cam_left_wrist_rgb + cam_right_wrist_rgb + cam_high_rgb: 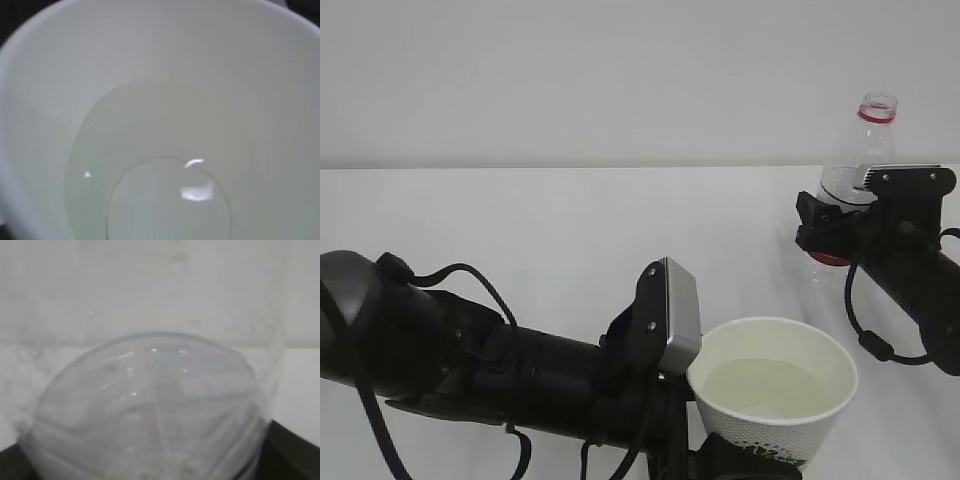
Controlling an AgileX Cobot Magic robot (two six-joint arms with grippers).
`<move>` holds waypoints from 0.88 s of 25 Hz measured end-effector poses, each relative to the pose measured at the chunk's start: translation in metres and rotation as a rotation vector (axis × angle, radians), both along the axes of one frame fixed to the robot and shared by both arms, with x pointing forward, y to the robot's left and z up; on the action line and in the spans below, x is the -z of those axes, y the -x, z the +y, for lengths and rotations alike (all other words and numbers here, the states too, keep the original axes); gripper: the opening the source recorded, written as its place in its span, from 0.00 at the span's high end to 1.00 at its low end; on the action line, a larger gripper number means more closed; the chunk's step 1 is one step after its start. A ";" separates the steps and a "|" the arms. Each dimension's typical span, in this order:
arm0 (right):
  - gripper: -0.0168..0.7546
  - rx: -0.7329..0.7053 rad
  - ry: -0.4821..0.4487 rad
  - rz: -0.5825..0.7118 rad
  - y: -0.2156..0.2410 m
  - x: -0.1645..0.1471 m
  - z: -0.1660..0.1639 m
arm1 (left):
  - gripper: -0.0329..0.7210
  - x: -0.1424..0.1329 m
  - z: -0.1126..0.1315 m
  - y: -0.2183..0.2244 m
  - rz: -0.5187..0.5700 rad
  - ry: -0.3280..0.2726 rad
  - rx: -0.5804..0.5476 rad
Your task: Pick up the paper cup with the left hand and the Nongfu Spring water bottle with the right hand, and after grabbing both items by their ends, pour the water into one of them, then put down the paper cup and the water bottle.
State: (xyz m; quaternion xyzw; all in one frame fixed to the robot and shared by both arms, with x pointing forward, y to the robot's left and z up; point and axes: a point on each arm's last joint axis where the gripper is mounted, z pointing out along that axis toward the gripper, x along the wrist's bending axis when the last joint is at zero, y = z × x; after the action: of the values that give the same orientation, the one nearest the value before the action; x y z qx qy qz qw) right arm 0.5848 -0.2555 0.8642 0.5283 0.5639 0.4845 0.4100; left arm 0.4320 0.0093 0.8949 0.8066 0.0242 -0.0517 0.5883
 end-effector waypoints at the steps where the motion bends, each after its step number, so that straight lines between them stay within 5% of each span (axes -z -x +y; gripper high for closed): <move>1: 0.20 0.000 0.000 0.000 0.000 0.000 0.000 | 0.29 0.000 0.000 0.000 0.000 0.000 0.000; 22: 0.20 -0.038 0.012 0.028 0.009 0.005 0.002 | 0.29 0.000 0.000 0.000 0.000 0.001 0.000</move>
State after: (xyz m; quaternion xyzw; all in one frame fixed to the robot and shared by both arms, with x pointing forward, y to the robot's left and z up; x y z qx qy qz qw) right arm 0.5758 -0.2534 0.8590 0.5215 0.5825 0.4814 0.3961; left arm 0.4320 0.0092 0.8949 0.8065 0.0241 -0.0518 0.5885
